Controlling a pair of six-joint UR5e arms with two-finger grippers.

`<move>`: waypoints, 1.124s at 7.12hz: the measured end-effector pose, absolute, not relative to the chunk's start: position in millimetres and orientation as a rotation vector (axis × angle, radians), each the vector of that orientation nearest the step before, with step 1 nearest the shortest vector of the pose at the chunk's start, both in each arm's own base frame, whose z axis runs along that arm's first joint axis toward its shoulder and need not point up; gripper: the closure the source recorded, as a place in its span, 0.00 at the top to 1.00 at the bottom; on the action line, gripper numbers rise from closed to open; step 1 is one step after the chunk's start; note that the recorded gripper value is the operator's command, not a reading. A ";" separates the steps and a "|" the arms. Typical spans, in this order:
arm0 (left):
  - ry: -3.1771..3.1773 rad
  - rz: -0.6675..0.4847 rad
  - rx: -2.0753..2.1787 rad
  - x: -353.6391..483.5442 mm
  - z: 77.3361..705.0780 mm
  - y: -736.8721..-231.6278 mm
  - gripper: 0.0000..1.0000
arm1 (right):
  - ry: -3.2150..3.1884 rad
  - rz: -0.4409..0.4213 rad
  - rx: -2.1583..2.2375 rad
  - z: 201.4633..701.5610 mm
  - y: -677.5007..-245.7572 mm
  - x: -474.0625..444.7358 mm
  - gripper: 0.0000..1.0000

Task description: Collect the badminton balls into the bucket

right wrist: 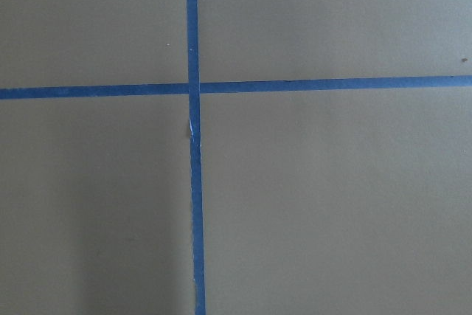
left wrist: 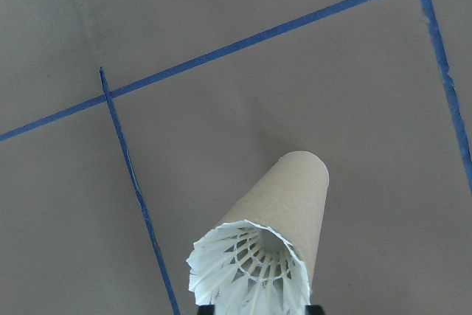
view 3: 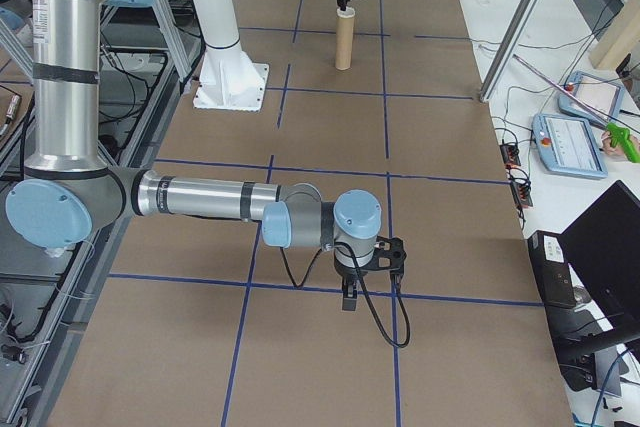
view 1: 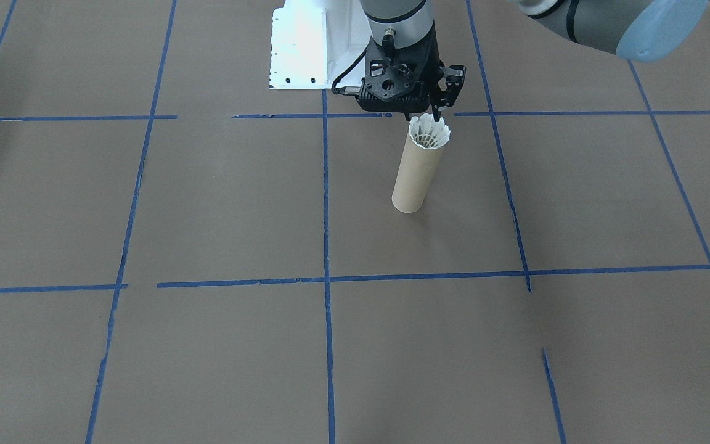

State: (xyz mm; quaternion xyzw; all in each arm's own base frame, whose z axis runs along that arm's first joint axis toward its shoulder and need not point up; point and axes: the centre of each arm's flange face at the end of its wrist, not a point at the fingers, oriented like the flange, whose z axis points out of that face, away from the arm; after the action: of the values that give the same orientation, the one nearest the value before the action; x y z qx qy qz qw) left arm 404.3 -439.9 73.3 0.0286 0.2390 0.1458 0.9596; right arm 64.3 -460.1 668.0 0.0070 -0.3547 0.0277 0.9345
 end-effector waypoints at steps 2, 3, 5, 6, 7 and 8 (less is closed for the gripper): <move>0.511 0.298 0.093 391.7 75.5 -434.1 1.00 | -0.725 0.057 0.014 668.1 -460.0 64.3 1.00; 0.542 0.295 0.138 373.2 80.8 -433.2 1.00 | -0.725 0.057 0.014 668.0 -460.1 64.3 1.00; 0.583 0.325 0.239 339.5 99.6 -452.2 1.00 | -0.725 0.057 0.014 668.0 -460.1 64.3 1.00; 0.591 0.342 0.292 320.3 115.0 -470.0 1.00 | -0.725 0.057 0.014 668.0 -460.1 64.3 1.00; 0.610 0.337 0.319 290.7 135.2 -495.0 1.00 | -0.725 0.057 0.014 668.1 -460.0 64.3 1.00; 0.655 0.316 0.308 253.6 162.9 -522.9 1.00 | -0.725 0.057 0.014 668.1 -460.0 64.3 1.00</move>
State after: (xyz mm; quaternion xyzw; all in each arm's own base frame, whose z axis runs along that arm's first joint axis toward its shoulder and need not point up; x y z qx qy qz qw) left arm 253.6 -522.9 162.9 0.1502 0.3191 0.1538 0.9230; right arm 64.3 -460.0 668.1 0.0070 -0.3548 0.0277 0.9345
